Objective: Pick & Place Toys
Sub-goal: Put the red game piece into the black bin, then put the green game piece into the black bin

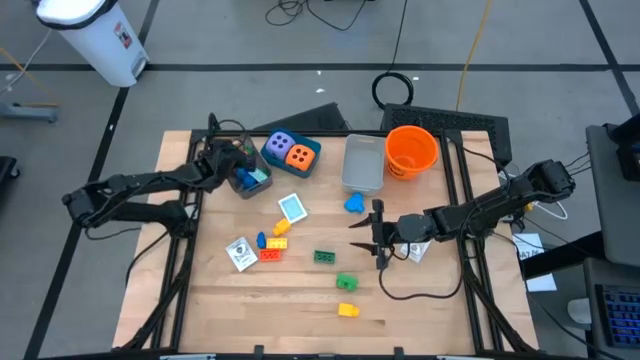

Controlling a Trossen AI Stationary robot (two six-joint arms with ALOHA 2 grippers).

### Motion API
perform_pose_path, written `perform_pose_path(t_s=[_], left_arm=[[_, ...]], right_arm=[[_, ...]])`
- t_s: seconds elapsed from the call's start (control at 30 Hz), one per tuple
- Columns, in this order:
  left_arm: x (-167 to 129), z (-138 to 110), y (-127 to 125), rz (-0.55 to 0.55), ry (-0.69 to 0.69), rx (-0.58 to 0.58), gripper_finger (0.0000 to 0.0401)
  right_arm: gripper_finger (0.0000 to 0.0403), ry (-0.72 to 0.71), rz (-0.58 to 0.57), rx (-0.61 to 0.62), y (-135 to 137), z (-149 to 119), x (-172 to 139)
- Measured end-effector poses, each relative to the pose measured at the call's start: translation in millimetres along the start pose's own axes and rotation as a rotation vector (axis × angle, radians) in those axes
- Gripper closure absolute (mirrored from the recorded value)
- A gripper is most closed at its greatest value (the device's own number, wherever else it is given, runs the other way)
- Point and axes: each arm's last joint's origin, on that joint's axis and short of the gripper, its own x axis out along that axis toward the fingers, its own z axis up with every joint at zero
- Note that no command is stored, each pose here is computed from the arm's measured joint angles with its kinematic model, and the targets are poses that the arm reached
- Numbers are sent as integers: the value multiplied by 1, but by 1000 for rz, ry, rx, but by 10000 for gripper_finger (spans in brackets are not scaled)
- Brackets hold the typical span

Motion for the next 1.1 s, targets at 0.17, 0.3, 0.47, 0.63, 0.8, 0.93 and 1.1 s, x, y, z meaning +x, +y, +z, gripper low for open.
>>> perform_pose_path(t_s=[0.17, 0.3, 0.47, 0.63, 0.8, 0.93, 1.1], left_arm=[[-19, 30, -7, -176, -60, 15, 176], [-43, 59, -11, -418, -114, -5, 177], [-71, 69, -19, -802, -82, 47, 176], [-88, 47, -36, -1029, 5, 174, 176], [-97, 2, -59, -1164, -15, 248, 176], [-107, -34, -70, -1257, -91, 239, 176], [-128, -66, -85, -1328, -138, 280, 176]], right_arm=[[204, 0, 0, -13, 0, 0, 0], [204, -1, 10, -4, 0, 0, 0], [204, -1, 79, 42, 2, 0, 0], [204, -3, 109, 42, 3, 0, 0], [204, -2, 109, 56, 3, 0, 0], [204, 11, 109, 101, 5, -3, 4], [204, 61, 117, 86, 14, -20, 23]])
